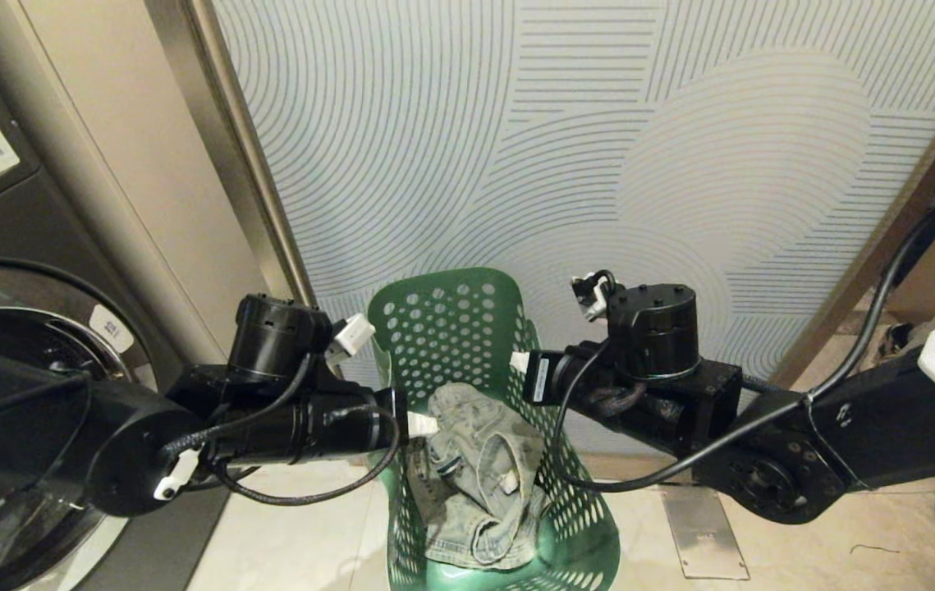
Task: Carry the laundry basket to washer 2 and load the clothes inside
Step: Pick up the clothes basket and put it beside the washing machine
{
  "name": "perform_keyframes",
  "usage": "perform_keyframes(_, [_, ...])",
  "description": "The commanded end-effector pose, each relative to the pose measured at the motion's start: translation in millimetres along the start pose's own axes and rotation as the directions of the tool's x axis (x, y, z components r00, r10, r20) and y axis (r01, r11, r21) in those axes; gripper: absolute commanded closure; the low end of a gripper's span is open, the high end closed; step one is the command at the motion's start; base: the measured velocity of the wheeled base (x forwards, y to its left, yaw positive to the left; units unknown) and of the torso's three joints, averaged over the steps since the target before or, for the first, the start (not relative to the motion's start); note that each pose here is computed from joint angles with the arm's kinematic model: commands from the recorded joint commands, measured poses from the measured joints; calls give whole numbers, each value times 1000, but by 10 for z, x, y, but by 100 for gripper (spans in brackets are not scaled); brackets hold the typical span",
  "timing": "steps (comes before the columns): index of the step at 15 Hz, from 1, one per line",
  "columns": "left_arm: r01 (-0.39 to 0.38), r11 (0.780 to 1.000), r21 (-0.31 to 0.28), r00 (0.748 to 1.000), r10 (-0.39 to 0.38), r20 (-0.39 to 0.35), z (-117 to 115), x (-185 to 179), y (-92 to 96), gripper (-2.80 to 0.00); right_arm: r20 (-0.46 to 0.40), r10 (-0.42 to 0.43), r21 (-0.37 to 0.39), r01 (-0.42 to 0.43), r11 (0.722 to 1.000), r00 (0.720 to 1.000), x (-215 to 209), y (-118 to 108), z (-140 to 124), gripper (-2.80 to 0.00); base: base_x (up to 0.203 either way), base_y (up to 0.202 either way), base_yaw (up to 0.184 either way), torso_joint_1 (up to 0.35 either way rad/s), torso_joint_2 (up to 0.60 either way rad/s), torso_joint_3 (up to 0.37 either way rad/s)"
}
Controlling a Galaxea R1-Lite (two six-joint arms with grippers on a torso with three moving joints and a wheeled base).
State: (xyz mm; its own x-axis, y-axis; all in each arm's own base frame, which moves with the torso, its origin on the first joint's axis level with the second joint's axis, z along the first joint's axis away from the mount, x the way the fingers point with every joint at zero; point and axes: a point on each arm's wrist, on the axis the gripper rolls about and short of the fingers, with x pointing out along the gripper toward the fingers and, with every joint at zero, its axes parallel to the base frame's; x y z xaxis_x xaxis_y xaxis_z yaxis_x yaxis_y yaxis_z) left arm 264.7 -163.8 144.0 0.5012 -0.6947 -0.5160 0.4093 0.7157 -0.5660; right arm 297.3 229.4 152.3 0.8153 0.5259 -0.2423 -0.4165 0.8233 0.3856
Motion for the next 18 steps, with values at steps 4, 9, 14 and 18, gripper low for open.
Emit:
perform_keyframes(4, [1, 1000, -3, 1000, -1, -1, -7, 0, 3, 0, -2, -1, 2, 1, 1000, 1000, 5, -6, -17, 0, 0, 0, 0, 1, -1, 204])
perform_keyframes(9, [3, 1000, -2, 1000, -3, 1, -3, -9, -3, 0, -24, -10, -2, 10, 1000, 1000, 12, -12, -33, 0, 0, 0, 0, 3, 2, 198])
perform_keyframes(14, [4, 1000, -1, 1000, -4, 4, 0, -17, -8, 0, -42, -18, -93, 14, 996, 999, 15, -29, -82, 0, 0, 0, 0, 0, 0, 34])
perform_keyframes(18, [7, 1000, 1, 1000, -7, 7, 9, -16, -12, 0, -46, -16, -129, 10, 992, 999, 8, -38, -90, 0, 0, 0, 0, 0, 0, 0])
